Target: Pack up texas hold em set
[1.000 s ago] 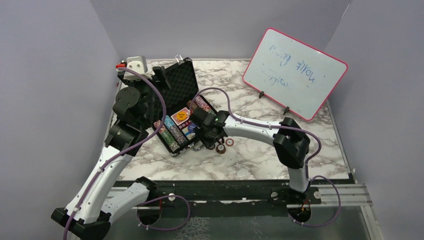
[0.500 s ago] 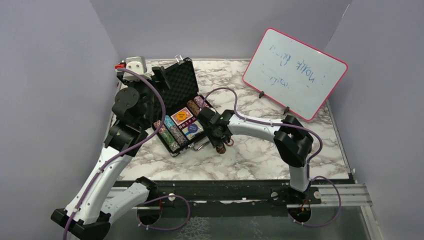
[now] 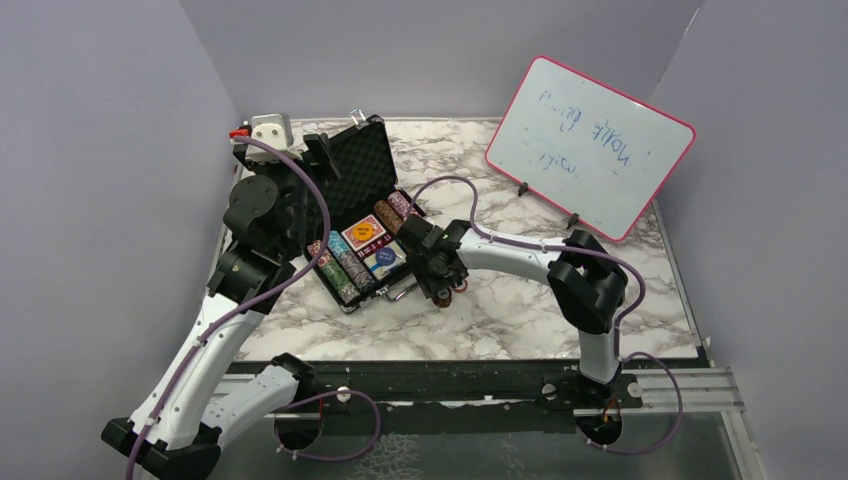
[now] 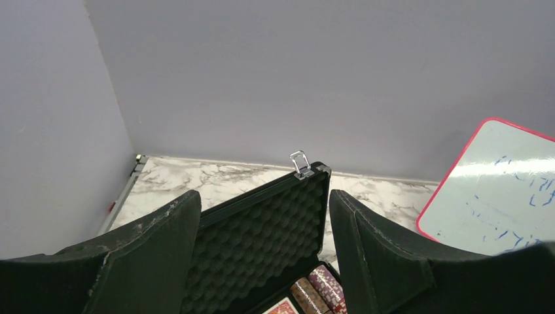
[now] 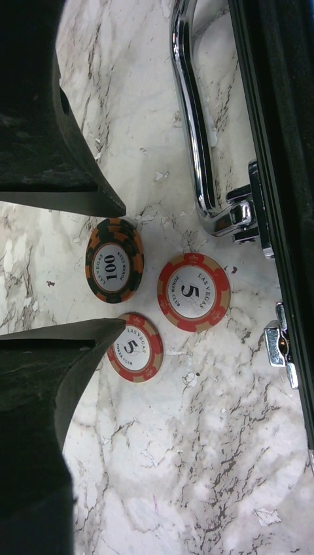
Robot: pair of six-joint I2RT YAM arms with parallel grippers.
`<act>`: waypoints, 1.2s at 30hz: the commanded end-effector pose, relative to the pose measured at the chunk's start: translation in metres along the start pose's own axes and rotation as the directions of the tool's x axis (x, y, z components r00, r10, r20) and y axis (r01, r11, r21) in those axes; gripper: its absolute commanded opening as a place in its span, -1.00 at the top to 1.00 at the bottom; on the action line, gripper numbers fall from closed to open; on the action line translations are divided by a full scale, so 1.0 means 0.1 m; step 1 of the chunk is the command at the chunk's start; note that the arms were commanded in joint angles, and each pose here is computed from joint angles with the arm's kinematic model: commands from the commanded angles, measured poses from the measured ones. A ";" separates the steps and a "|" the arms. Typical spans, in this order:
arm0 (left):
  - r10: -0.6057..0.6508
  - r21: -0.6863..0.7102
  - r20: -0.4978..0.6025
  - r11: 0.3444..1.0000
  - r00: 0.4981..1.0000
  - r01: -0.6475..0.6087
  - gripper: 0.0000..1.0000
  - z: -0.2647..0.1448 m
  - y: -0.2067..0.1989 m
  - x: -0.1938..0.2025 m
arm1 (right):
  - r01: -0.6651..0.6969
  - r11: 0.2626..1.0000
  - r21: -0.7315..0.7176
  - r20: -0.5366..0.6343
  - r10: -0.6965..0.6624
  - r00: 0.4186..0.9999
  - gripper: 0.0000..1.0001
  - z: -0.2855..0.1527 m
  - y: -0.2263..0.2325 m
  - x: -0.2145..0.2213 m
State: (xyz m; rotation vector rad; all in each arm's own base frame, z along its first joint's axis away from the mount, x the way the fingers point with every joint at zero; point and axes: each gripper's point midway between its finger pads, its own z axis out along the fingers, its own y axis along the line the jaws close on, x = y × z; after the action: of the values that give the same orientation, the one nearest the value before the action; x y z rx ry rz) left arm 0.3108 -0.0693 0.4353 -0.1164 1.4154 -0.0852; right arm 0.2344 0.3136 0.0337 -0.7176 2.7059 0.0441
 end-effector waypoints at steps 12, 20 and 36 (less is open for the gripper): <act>-0.018 -0.009 0.009 1.000 1.000 0.018 -0.49 -0.04 0.03 -0.03 | -0.050 0.998 -0.045 0.013 0.051 0.999 -0.31 0.02 0.02 -0.07; -0.014 -0.010 0.002 1.000 1.000 0.014 -0.49 -0.03 0.03 0.00 | -0.007 0.997 -0.078 -0.004 0.006 1.000 -0.22 0.09 0.08 -0.04; -0.011 -0.014 0.000 1.000 1.000 0.011 -0.49 -0.01 0.03 0.02 | 0.085 0.991 -0.105 -0.052 -0.091 0.994 -0.11 0.22 0.09 0.12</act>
State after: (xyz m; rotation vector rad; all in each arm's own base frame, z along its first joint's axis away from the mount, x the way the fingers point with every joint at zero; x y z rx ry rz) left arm 0.3111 -0.0697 0.4306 -0.1148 1.4282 -0.0835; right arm 0.2343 0.3193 0.0210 -0.8031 2.7248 0.1316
